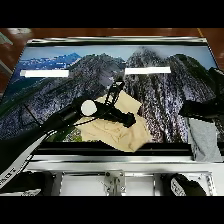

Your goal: Fold the shirts.

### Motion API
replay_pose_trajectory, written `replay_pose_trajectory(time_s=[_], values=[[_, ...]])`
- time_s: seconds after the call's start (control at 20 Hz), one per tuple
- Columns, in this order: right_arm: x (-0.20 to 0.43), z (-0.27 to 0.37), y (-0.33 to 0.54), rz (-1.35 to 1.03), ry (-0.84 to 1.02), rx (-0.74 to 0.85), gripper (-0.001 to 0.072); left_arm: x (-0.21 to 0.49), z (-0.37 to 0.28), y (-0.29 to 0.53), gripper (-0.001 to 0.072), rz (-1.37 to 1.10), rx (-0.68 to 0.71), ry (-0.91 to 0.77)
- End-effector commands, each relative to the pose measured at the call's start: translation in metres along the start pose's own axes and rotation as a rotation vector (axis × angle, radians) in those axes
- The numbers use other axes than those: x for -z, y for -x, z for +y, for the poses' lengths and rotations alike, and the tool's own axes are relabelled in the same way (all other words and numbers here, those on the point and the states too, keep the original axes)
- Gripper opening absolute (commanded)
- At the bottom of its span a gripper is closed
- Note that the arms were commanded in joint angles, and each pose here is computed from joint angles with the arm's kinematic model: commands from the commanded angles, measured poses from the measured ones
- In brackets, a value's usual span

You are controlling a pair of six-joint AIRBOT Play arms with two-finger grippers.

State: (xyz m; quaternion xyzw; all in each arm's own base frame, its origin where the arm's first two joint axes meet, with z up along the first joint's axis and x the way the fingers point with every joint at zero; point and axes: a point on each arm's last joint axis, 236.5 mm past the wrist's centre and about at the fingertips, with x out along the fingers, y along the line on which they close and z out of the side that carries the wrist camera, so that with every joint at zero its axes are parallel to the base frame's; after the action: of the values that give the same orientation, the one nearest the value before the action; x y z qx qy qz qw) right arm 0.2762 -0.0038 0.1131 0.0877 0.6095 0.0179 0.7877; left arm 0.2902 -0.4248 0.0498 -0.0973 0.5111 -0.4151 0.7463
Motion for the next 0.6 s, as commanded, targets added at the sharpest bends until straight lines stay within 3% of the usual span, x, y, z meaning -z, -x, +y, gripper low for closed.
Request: replay_pose_trajectory(time_s=[0.0,0.1,0.2,0.3,0.4,0.55], values=[[0.001,-0.015,-0.004,0.021,0.006,0.057,0.0666,-0.008,0.049,0.023,0.0704,0.029,-0.049,0.150],[0.000,-0.040,-0.012,0.057,-0.004,0.139,0.0673,-0.025,0.114,0.082,0.0573,-0.003,-0.149,0.226],[0.003,-0.053,-0.027,0.098,-0.065,0.111,0.0673,-0.008,0.167,0.133,0.0579,0.037,-0.218,0.344],[0.012,-0.042,-0.050,0.142,-0.134,-0.041,0.0673,0.036,0.198,0.157,0.0606,0.135,-0.234,0.444],[0.027,-0.018,-0.074,0.184,-0.177,-0.216,0.0673,0.083,0.216,0.155,0.0710,0.192,-0.238,0.549],[0.058,0.005,-0.111,0.254,-0.196,-0.325,0.0673,0.146,0.217,0.123,0.0712,0.280,-0.209,0.669]])
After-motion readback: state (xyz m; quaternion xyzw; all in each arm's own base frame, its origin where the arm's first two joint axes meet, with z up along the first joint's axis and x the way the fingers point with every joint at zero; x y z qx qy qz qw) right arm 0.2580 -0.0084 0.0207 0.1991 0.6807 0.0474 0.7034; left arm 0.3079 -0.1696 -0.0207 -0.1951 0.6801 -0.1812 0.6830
